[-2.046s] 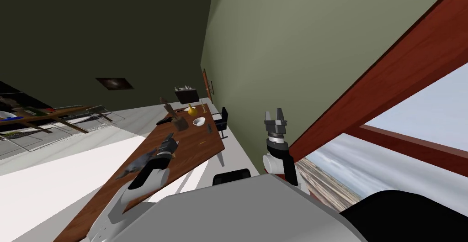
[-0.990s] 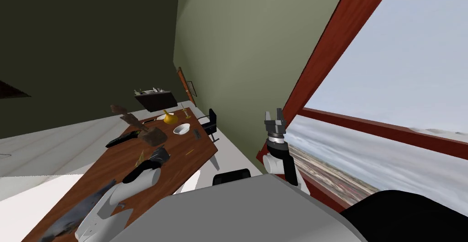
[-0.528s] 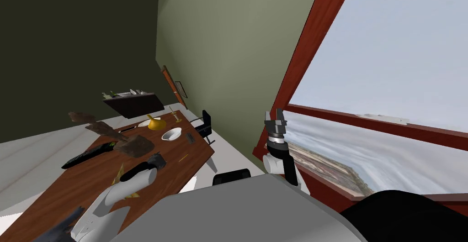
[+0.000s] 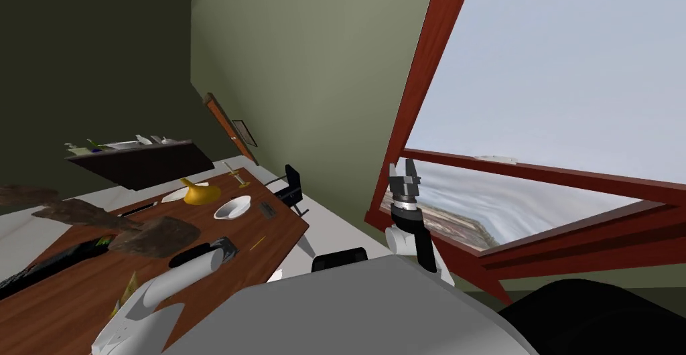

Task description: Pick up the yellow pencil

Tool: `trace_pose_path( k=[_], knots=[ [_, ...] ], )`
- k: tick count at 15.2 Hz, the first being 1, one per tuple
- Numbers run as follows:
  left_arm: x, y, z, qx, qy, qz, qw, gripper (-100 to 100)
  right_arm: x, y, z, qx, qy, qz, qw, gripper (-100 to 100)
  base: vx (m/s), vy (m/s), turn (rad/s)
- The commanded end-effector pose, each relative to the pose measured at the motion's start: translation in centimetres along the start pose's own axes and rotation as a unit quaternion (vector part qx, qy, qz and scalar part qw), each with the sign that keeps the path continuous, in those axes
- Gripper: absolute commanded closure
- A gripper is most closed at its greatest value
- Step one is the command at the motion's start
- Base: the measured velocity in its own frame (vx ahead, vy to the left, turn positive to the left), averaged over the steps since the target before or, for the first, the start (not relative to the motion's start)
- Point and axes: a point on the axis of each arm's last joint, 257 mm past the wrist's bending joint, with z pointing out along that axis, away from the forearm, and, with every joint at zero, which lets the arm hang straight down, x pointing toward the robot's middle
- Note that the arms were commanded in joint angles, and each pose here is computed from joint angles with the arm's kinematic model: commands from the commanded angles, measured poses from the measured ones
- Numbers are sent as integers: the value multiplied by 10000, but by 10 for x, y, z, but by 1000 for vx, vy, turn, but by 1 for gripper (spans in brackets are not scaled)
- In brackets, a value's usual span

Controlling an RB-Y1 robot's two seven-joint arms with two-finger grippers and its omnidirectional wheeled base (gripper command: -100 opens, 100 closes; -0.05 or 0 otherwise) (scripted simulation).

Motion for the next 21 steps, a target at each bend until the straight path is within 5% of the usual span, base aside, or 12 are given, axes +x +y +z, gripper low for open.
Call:
trace_pose_path(
  k=[1,6,10,12,15,17,18,19,20,21],
  knots=[
    [-16,11,4,-286,-184,-294,9990,-100,0,0,0,0,0,0,10000,0,-18,25,-291],
    [-34,33,6,-754,-440,-548,9947,-100,0,0,0,0,0,0,10000,0,-14,30,-234],
    [-56,57,8,-1250,-732,-1042,9840,-100,0,0,0,0,0,0,10000,0,-13,31,-239],
    [-58,63,6,-1360,-782,-1042,9821,-100,0,0,0,0,0,0,10000,0,-11,37,-171],
    [-75,86,3,-1815,-1038,-1498,9664,-100,0,0,0,0,0,0,10000,0,-10,39,-281],
    [-76,91,1,-1911,-1080,-1497,9641,-100,0,0,0,0,0,0,10000,0,-19,50,-171],
    [-82,102,-2,-2121,-1196,-1704,9548,-100,0,0,0,0,0,-1,10000,0,-14,34,-208],
    [-83,104,-3,-2160,-1213,-1703,9538,-100,0,0,0,0,0,0,10000,0,-13,36,-243],
    [-88,115,-6,-2357,-1322,-1893,9440,-100,0,0,0,0,0,0,10000,0,-14,41,-288],
    [-88,116,-7,-2389,-1335,-1892,9430,-100,0,0,0,0,0,0,10000,0,-12,47,-224]
  ],
)
